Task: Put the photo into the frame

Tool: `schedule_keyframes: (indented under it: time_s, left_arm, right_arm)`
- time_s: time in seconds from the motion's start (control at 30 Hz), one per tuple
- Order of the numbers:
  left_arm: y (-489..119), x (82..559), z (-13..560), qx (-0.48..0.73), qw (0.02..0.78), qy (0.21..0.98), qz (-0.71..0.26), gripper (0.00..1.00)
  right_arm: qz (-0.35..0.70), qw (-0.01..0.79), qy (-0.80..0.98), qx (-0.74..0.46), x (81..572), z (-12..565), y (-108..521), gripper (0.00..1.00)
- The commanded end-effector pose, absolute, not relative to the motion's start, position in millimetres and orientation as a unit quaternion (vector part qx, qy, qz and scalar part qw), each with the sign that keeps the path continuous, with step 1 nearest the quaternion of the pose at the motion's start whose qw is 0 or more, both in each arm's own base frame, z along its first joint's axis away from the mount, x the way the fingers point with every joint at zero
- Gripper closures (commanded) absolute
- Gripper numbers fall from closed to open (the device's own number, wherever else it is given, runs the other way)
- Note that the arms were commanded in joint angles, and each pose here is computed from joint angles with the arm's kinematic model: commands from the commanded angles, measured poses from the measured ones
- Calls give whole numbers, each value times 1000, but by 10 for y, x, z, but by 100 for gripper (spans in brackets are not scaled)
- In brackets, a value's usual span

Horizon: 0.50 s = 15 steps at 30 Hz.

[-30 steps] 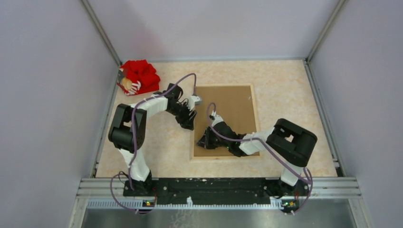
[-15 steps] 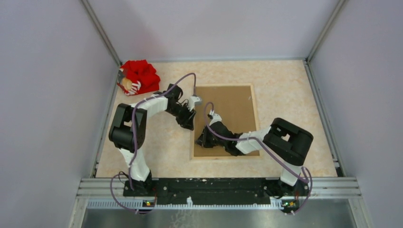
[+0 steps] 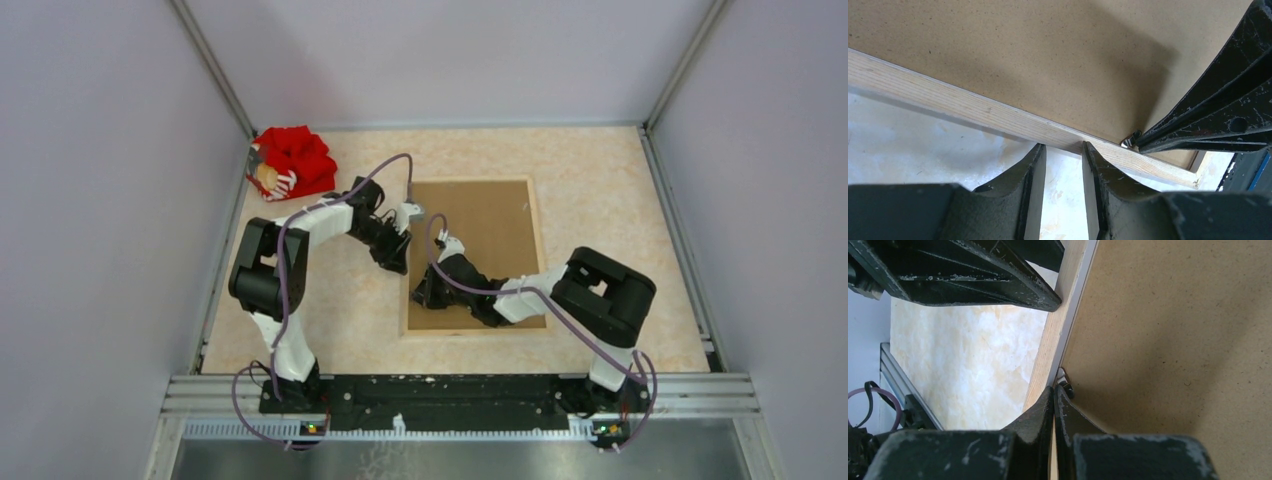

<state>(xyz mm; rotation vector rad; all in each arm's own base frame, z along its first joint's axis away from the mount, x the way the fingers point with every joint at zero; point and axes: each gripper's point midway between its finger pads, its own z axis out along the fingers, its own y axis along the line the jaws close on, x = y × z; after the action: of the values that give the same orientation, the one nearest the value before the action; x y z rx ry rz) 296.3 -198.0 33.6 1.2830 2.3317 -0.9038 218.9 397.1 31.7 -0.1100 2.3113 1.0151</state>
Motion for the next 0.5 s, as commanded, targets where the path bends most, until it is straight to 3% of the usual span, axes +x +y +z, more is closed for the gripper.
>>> schedule_keyframes:
  time_s: [0.0, 0.13, 0.27, 0.47]
  left_arm:
    - [-1854, 2904, 222, 465, 139, 824, -293, 62]
    - [-1815, 3089, 439, 453, 164, 825, -297, 55]
    - [-1792, 3394, 616, 437, 198, 828, -292, 52]
    - [-1881, 3747, 551, 403, 218, 841, -289, 50]
  right_arm:
    - [436, 312, 840, -88, 2087, 673, 4105, 100]
    - [483, 328, 807, -87, 2102, 1224, 3965, 100]
    - [496, 356, 790, -49, 2417, 1601, 3683, 100]
    - [433, 378, 818, -16, 3060, 1440, 3393, 100]
